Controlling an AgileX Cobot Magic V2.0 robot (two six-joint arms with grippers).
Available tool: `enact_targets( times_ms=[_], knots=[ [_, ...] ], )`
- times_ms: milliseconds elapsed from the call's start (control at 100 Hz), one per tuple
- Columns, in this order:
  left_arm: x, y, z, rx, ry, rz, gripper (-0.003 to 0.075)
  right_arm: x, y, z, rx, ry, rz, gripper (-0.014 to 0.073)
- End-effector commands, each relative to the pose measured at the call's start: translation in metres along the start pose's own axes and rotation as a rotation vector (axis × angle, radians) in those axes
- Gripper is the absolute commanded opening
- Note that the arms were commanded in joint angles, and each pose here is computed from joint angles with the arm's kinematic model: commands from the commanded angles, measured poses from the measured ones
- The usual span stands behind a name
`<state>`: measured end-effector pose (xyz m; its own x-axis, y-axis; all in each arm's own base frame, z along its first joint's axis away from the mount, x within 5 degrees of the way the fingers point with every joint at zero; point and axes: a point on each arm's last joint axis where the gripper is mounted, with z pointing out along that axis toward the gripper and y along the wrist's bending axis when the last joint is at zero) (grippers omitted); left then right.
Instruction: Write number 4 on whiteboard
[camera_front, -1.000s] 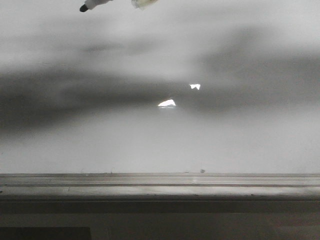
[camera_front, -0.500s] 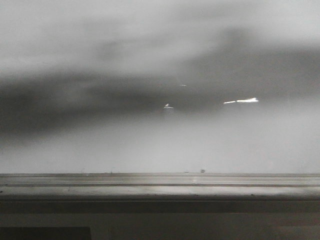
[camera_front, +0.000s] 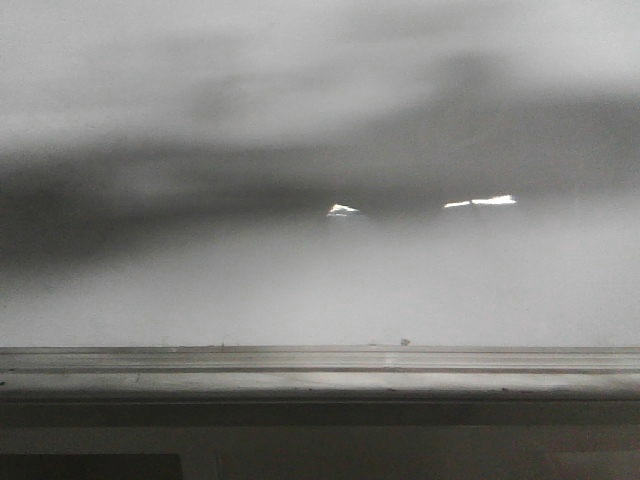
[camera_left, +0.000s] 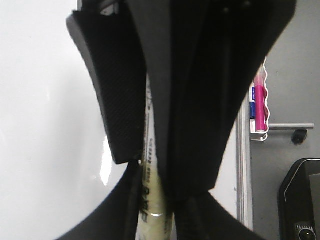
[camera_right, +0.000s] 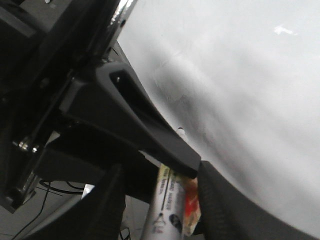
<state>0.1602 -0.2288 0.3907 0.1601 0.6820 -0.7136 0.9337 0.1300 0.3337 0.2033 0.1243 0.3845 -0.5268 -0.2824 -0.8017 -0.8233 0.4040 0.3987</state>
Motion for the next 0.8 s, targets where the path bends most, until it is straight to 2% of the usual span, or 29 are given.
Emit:
enact_targets(
  times_ms=[0, 150, 370, 540, 630, 650, 660, 740, 750, 790],
  knots=[
    [-0.0172, 0.0056, -0.0184, -0.086, -0.12, -0.004, -0.002, -0.012, 0.0112, -0.0073, -0.038, -0.073, -0.007, 0.0253],
    [-0.0175, 0.0061, -0.0185, -0.092, -0.123, -0.002, -0.002, -0.0116, 0.0109, -0.0072, -0.034, -0.068, -0.01, 0.0165],
    [-0.0184, 0.0082, -0.0188, -0.116, -0.133, 0.008, -0.002, -0.0103, 0.0108, -0.0072, -0.033, -0.054, -0.015, -0.0065],
    [-0.0169, 0.0082, -0.0186, -0.116, -0.115, 0.021, 0.0, -0.0087, 0.0123, -0.0072, -0.05, -0.037, -0.017, -0.0071],
    [-0.0161, 0.0074, -0.0184, -0.108, -0.107, 0.021, 0.0123, -0.0081, 0.013, -0.0072, -0.058, -0.03, -0.017, -0.0071],
    [-0.0161, 0.0074, -0.0184, -0.107, -0.107, 0.021, 0.0201, -0.0084, 0.0127, -0.0072, -0.054, -0.034, -0.017, -0.007],
    [-0.0161, 0.0074, -0.0184, -0.107, -0.107, 0.021, 0.0201, -0.0085, 0.0125, -0.0072, -0.052, -0.035, -0.017, -0.007],
    [-0.0165, 0.0073, -0.0201, -0.11, -0.112, 0.01, 0.0408, -0.0109, 0.0098, -0.0072, -0.022, -0.06, -0.016, -0.0063],
    [-0.0167, 0.0072, -0.0209, -0.111, -0.114, 0.007, 0.0408, -0.0111, 0.0096, -0.0072, -0.02, -0.063, -0.016, -0.0063],
    [-0.0162, 0.0084, -0.0227, -0.119, -0.117, -0.016, 0.0493, -0.0119, 0.0085, -0.0072, -0.009, -0.072, -0.015, -0.0063]
  ],
)
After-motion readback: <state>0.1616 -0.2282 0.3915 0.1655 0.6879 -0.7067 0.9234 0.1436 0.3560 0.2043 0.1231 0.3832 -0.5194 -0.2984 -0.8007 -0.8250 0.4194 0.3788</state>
